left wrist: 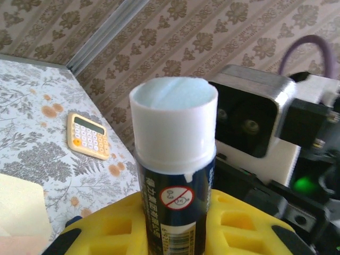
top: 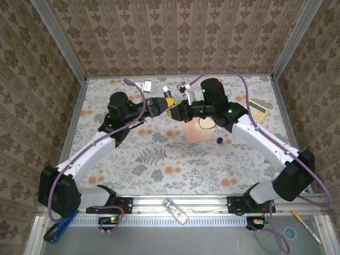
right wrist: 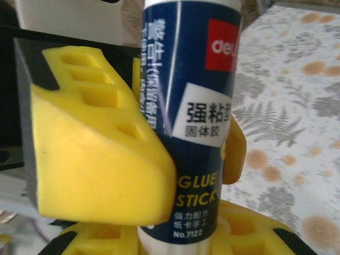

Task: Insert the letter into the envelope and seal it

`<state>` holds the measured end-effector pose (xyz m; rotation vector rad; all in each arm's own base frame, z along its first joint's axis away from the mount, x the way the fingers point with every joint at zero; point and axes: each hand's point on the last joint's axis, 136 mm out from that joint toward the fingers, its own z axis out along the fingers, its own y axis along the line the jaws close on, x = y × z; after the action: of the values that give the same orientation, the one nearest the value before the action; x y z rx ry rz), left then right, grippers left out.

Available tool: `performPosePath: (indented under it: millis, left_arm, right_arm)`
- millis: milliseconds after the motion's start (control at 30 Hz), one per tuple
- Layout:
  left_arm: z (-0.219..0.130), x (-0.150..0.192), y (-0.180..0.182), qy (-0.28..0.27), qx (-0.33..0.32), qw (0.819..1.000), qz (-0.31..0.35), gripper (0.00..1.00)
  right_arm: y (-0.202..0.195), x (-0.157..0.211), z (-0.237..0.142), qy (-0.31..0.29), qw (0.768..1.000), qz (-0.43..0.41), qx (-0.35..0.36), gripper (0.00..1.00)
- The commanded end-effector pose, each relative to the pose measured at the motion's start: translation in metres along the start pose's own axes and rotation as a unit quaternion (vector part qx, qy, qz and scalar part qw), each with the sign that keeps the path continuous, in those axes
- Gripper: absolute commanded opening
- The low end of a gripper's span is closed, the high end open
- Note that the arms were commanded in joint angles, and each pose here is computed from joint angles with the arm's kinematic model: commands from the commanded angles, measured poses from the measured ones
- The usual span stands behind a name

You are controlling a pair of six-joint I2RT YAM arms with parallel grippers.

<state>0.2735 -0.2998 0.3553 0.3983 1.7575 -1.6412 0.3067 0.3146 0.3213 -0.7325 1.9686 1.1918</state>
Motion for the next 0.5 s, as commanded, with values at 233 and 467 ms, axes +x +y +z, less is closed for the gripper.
performPosePath:
  millis: [233,467]
  left_arm:
    - [0.002,0.005,-0.063,0.045,0.135,0.989,0.030,0.00]
    - [0.004,0.011,-0.073,0.061,0.155,0.986,0.033,0.00]
  right_arm:
    - [0.049,-0.034,-0.032,-0.040,0.977,0.019,-0.206,0.23]
    - [0.052,-0.036,-0.031,-0.034,0.973,0.022,-0.227,0.24]
